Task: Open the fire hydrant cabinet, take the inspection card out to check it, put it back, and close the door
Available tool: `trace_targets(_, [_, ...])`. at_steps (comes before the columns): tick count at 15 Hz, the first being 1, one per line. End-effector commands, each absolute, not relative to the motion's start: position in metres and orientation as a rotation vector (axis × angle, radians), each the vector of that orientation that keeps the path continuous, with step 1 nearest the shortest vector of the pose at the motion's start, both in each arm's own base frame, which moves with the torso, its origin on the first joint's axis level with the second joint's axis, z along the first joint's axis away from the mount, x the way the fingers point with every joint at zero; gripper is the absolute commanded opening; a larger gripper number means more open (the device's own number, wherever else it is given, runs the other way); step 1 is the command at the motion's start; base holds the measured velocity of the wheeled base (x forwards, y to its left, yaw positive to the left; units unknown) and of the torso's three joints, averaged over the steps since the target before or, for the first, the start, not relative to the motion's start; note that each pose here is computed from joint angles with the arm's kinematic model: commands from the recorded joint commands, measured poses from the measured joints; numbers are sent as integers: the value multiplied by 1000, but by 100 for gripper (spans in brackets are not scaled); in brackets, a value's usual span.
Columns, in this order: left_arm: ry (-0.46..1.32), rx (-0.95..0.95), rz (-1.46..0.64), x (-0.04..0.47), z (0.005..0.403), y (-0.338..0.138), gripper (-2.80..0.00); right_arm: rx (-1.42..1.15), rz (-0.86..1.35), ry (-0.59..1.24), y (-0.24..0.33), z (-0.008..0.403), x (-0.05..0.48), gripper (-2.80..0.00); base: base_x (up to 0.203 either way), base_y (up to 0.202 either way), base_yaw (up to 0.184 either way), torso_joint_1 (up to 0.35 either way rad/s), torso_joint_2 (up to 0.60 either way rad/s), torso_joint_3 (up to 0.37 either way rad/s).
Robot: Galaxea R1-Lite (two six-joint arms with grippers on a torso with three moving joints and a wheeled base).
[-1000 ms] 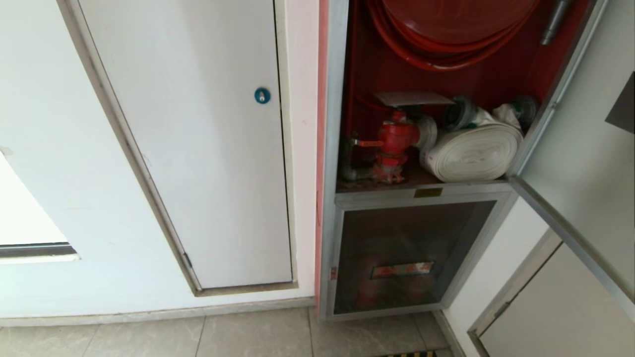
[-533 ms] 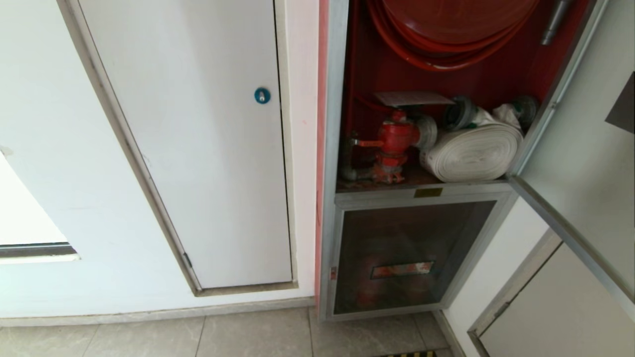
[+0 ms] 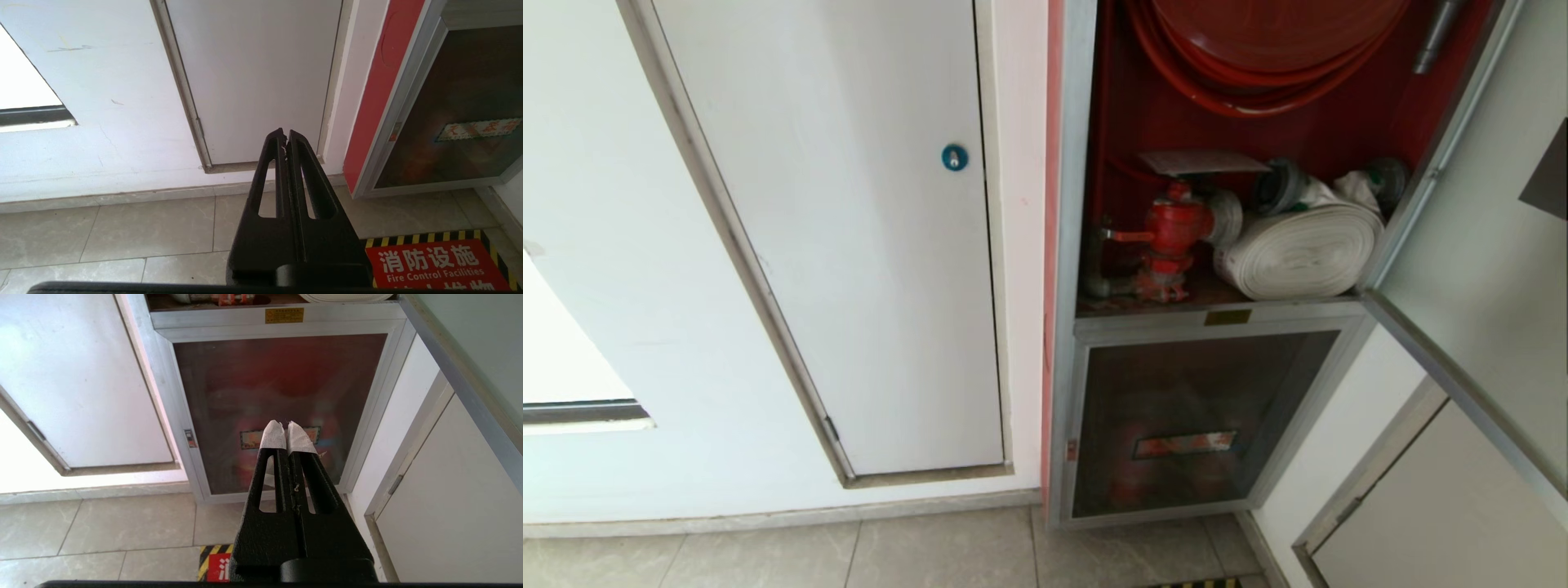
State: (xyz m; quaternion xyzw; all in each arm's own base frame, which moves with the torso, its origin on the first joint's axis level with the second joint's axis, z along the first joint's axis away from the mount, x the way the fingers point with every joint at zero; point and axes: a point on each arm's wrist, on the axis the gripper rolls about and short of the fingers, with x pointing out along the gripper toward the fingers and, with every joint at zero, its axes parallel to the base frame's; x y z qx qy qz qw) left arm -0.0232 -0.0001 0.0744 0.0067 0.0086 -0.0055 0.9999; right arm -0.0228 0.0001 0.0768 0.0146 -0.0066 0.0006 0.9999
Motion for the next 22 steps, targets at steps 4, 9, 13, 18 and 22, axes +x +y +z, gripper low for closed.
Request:
trace_targets(4, [17,15,-11,-23,74,0,-280,29,2,-9,0,76,-22,-280,0,0,0,0,0,0])
trace_targets(9, [17,14,-11,-23,74,0,-280,31,2,-9,0,76,-22,-280,0,0,0,0,0,0])
trace_targets(13, [17,15,-11,-23,74,0,-280,31,2,-9,0,76,-22,-280,113,0,0,1,-2,2])
trace_targets(18, [17,17,-11,-23,74,0,-280,31,2,-9,0,76,-22,-280,200,0,-2,9,3,1])
trace_targets(22, [17,15,-11,-23,74,0,-280,31,2,-9,0,76,-22,-280,196,0,-1,0,1,3])
